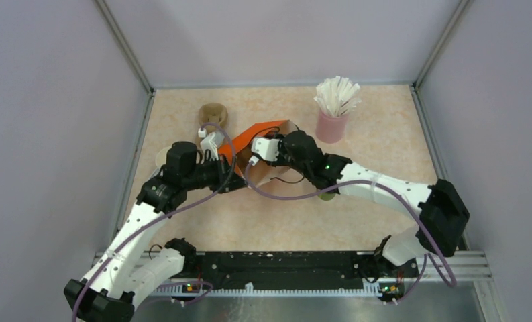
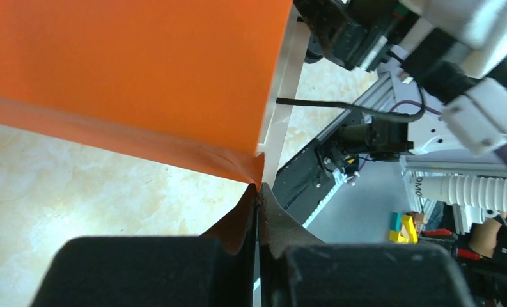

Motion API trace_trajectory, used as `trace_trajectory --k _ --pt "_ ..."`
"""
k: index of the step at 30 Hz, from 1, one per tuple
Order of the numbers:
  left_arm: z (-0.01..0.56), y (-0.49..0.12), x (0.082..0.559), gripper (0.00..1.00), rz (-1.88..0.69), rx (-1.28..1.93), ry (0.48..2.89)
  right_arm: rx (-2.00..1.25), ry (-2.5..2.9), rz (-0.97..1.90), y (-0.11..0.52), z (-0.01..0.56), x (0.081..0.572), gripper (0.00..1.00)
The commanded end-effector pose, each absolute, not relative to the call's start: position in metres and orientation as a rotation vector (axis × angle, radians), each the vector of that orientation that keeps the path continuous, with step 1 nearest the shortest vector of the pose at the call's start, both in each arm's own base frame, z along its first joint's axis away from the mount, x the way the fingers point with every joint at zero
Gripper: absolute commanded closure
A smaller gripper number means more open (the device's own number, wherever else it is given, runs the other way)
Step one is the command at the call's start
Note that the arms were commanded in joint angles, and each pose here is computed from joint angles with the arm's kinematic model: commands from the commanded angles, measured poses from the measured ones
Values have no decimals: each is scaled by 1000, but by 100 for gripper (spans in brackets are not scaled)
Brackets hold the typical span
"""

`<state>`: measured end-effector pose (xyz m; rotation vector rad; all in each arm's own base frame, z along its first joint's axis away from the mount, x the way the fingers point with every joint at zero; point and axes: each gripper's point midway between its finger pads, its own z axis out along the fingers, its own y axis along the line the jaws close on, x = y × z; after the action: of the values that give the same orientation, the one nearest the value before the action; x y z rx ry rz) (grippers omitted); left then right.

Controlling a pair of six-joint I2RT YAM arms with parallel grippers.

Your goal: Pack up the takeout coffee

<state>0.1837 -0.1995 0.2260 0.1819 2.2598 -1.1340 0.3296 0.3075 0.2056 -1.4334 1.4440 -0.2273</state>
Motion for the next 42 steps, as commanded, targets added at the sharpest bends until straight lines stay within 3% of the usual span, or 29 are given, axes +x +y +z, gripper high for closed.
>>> trace_trajectory --k 1,7,17,25,31,36,42 --pt "264 -211 181 96 -1241 246 2169 -1386 1479 -152 292 226 310 54" --pt "268 -212 181 96 -1245 236 2179 -1368 1493 3 296 249 288 54" --pt "275 -214 185 97 -1255 227 2174 -1111 1596 304 290 329 253 44" --pt "269 -221 172 96 -1331 387 2128 -1365 1426 280 300 317 239 65" --pt "266 -224 152 96 -1418 481 2100 -1418 1348 193 311 330 254 68" --pt "267 -221 154 96 -1384 469 2097 -1060 1454 255 296 395 266 44" --pt "271 -222 158 96 -1368 478 2092 -718 1656 283 259 398 266 35"
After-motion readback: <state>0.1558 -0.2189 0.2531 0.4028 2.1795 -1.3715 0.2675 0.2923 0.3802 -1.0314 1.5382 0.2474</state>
